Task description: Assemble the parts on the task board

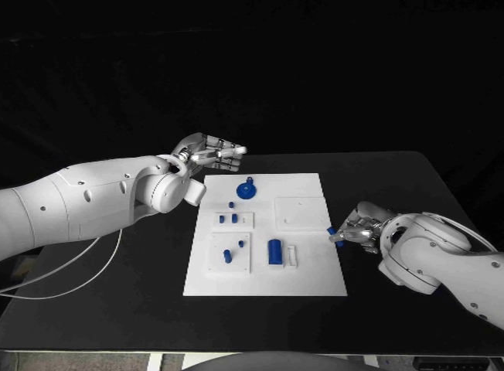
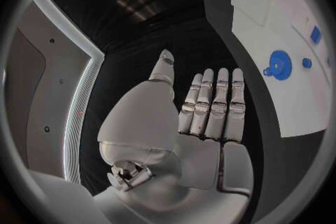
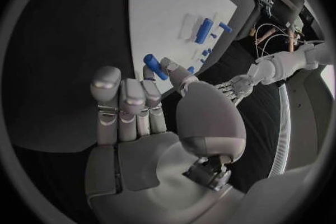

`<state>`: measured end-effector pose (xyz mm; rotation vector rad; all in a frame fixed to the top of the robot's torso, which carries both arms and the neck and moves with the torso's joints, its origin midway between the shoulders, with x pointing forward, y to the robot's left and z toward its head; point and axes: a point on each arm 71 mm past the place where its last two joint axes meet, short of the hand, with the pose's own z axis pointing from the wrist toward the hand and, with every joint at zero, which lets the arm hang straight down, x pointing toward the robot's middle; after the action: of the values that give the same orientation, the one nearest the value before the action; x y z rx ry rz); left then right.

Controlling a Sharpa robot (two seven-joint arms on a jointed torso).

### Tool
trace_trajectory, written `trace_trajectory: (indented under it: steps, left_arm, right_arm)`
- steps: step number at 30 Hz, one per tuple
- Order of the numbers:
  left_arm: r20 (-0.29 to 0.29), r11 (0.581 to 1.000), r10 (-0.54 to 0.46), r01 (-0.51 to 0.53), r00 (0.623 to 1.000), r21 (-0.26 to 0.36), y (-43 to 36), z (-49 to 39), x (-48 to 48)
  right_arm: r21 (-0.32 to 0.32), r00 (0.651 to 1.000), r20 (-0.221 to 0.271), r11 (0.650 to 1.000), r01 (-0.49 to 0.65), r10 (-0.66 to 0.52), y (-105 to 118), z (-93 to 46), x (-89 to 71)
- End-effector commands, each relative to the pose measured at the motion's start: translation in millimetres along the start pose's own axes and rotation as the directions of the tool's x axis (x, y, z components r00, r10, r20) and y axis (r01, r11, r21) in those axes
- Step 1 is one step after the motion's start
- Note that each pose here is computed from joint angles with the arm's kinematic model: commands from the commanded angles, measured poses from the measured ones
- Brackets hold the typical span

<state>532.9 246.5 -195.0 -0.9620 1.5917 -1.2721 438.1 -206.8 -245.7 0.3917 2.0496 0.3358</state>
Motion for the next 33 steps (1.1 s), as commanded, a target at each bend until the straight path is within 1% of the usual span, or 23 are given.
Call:
trace_trajectory:
  steps: [1,7,15,21,27,33]
  left_arm:
    - [-0.010,1.000,-0.008,0.008,1.000,0.007,-1.4,0.5,2.4]
    - [-0.013,1.000,-0.008,0.008,1.000,0.006,-1.6,1.3,3.9]
    - [-0.016,1.000,-0.009,0.009,1.000,0.005,-1.7,1.7,4.9]
    - [-0.018,1.000,-0.009,0.009,1.000,0.005,-1.7,1.8,5.2]
    - [-0.021,1.000,-0.010,0.010,1.000,0.004,-1.7,2.1,6.0]
    - [-0.023,1.000,-0.011,0.011,1.000,0.003,-1.6,2.0,6.1]
  right_arm:
    - [-0.037,1.000,-0.007,0.999,-0.018,0.018,13.4,-3.5,3.7]
    - [-0.060,0.998,-0.058,0.998,-0.031,0.027,26.7,-3.7,16.7]
    - [-0.067,0.989,-0.145,0.997,-0.032,0.022,36.4,-0.1,43.0]
    - [-0.066,0.982,-0.191,0.998,-0.018,0.005,40.6,2.9,58.3]
    - [-0.065,0.978,-0.208,0.998,-0.011,-0.003,44.8,5.9,67.1]
    - [-0.065,0.980,-0.198,0.998,-0.004,-0.009,46.7,9.5,69.4]
